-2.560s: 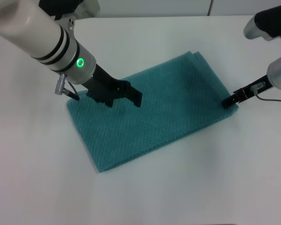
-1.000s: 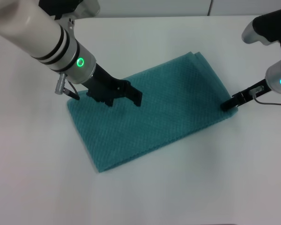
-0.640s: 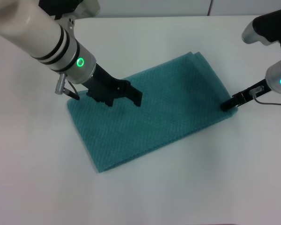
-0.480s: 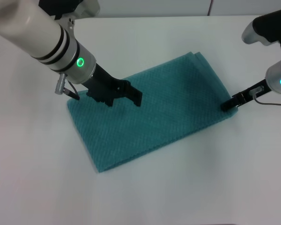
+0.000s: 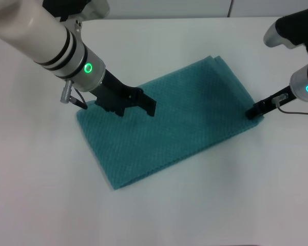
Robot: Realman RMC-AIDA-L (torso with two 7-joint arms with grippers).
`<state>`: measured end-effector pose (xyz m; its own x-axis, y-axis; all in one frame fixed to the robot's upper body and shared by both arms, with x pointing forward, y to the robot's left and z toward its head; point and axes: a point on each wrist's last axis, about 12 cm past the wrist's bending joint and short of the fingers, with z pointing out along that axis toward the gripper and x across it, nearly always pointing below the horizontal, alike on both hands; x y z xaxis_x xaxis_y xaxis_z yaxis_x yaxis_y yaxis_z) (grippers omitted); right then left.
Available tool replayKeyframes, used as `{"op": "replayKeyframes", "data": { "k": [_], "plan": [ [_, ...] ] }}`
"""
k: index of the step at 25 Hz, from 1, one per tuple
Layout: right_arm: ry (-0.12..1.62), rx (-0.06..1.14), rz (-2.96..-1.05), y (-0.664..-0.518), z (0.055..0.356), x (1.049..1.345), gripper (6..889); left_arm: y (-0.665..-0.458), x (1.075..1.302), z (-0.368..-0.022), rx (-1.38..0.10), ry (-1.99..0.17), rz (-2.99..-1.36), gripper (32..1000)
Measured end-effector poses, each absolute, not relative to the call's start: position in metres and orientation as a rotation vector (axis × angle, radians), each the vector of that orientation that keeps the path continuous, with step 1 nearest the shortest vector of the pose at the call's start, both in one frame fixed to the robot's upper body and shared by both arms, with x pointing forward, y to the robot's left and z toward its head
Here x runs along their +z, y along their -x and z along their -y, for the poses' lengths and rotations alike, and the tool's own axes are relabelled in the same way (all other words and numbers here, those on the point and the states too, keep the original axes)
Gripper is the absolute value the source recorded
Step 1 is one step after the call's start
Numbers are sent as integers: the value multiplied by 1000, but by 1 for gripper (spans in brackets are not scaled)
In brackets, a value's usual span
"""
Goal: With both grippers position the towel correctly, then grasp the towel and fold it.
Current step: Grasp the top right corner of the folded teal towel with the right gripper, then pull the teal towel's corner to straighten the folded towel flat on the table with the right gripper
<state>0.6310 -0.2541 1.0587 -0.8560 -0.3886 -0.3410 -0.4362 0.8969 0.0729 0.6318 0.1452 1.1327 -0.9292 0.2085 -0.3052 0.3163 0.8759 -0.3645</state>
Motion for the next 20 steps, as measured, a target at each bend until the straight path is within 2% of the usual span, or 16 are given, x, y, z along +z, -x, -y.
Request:
{"op": "replayKeyframes", "data": {
  "k": [5, 15, 20],
  "plan": [
    [620, 211, -2746, -631, 254, 1059, 543, -632, 1133, -145, -606, -397, -2790, 875],
    [640, 205, -2758, -629, 252, 1058, 94, -631, 1132, -144, -597, -409, -2789, 873],
    [648, 215, -2766, -629, 251, 1059, 84, -631, 1131, -145, -597, -405, -2789, 874]
  ]
}}
